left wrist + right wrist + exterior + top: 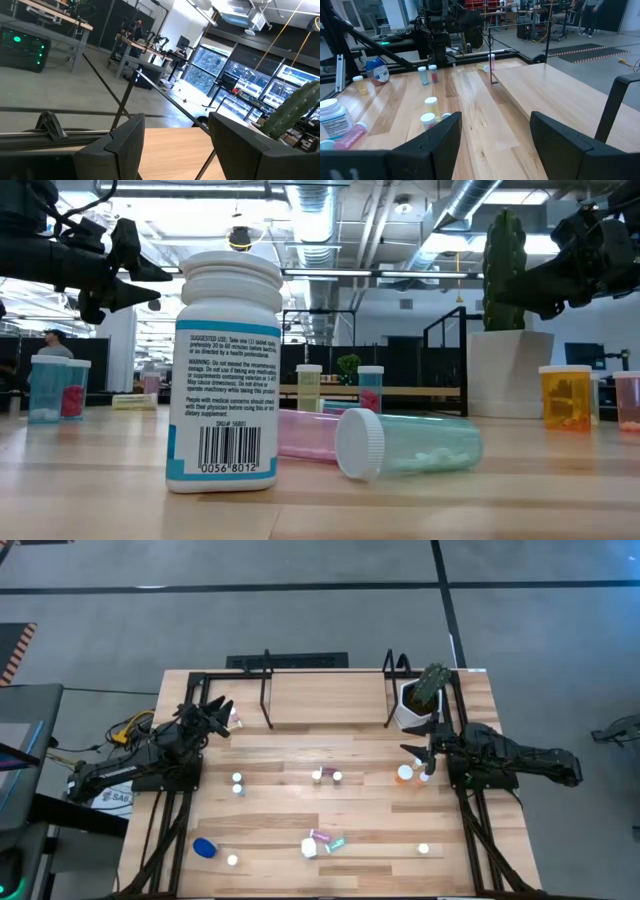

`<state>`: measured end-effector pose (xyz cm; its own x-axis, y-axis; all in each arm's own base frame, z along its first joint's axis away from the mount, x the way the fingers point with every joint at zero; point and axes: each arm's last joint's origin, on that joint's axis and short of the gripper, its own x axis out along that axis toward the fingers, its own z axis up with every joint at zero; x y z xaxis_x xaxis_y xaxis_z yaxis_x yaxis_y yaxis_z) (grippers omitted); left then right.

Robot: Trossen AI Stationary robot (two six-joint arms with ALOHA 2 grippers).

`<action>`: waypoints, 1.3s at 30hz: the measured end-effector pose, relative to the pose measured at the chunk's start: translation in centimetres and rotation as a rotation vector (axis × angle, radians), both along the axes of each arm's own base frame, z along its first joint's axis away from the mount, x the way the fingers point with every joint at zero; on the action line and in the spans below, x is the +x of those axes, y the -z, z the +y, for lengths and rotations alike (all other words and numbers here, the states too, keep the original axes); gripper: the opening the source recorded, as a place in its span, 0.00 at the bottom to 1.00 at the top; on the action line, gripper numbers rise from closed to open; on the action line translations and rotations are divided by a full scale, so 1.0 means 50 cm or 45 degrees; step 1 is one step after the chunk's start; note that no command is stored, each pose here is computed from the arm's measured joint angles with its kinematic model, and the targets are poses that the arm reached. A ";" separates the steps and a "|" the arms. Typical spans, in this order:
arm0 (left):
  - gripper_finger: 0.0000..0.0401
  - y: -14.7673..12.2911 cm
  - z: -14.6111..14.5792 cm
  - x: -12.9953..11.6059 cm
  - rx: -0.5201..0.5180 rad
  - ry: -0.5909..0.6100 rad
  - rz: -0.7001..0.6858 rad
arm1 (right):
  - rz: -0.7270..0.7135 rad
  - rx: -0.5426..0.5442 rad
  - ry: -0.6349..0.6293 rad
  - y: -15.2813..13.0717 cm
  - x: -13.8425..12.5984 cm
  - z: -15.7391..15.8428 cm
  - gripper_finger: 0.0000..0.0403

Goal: Pick and place medicine bottles onto shelf by color

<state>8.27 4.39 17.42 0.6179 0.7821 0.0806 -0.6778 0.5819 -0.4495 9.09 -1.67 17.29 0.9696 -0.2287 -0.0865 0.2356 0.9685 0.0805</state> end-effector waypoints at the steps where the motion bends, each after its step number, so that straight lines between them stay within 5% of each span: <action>1: 0.52 0.000 0.000 0.000 0.000 0.000 0.000 | 0.000 0.000 0.000 0.000 0.000 0.000 0.65; 12: 0.52 0.000 -0.005 0.005 0.040 0.157 0.039 | -0.001 0.000 0.000 0.000 0.000 0.000 0.65; 32: 0.52 0.006 -0.020 0.017 -0.206 0.596 -0.129 | 0.000 0.000 0.000 0.000 0.000 0.000 0.65; 39: 0.52 0.007 -0.021 0.017 -0.320 0.610 -0.209 | 0.000 0.000 0.001 0.000 0.000 0.000 0.65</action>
